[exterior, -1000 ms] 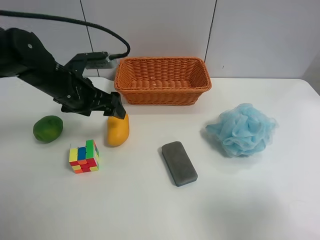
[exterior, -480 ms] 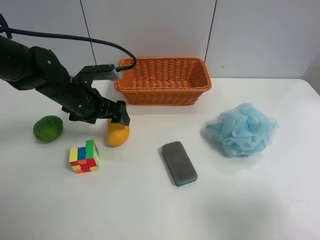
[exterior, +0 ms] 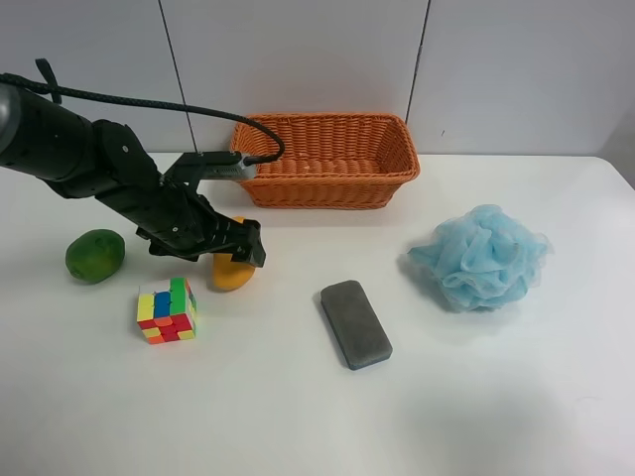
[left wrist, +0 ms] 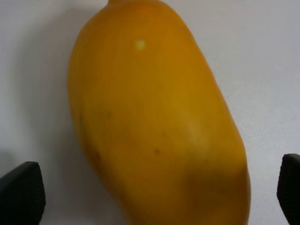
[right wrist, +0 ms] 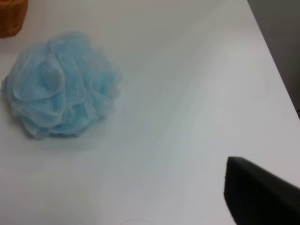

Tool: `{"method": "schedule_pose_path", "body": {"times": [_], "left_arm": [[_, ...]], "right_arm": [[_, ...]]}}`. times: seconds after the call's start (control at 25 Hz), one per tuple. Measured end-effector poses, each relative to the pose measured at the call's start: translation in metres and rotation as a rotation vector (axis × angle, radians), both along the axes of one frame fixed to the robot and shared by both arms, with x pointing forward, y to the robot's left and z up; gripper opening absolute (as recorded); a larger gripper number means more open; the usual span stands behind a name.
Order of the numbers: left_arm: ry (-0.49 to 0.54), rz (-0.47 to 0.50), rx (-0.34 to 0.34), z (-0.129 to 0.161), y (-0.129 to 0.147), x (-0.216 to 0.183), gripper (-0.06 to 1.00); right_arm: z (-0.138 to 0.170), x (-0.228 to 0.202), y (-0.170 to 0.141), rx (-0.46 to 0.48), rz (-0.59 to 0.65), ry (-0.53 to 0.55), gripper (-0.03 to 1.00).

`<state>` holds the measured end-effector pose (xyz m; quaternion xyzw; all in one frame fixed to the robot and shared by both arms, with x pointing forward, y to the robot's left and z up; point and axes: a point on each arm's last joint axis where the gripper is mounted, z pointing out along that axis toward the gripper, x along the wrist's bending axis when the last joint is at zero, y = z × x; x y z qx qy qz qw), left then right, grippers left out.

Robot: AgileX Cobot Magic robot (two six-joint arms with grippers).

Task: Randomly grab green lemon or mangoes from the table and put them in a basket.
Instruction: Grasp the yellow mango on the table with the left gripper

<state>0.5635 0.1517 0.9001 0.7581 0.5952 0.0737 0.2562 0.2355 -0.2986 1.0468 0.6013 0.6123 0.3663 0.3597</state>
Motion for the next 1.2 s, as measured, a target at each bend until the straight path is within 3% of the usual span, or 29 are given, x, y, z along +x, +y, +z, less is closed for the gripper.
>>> {"method": "schedule_pose_path", "body": {"times": [0.52,0.6,0.76,1.2], "left_arm": [[-0.015,0.005,0.000,0.0006,0.0002,0.0013,0.98],[-0.016,0.003,0.001,0.0006,0.0002,0.0013,0.90],[-0.014,0.002,0.000,0.0005,0.0001,0.0011,0.55],[-0.015,-0.002,0.003,0.0005,0.0001,0.0011,0.55]], "right_arm": [[0.0000,0.0000,0.0000,0.000,0.000,0.000,0.99],[0.0000,0.0000,0.0000,0.000,0.000,0.000,0.99],[0.0000,0.0000,0.0000,0.000,0.000,0.000,0.99],[0.0000,0.0000,0.0000,0.000,0.000,0.000,0.99]]}}
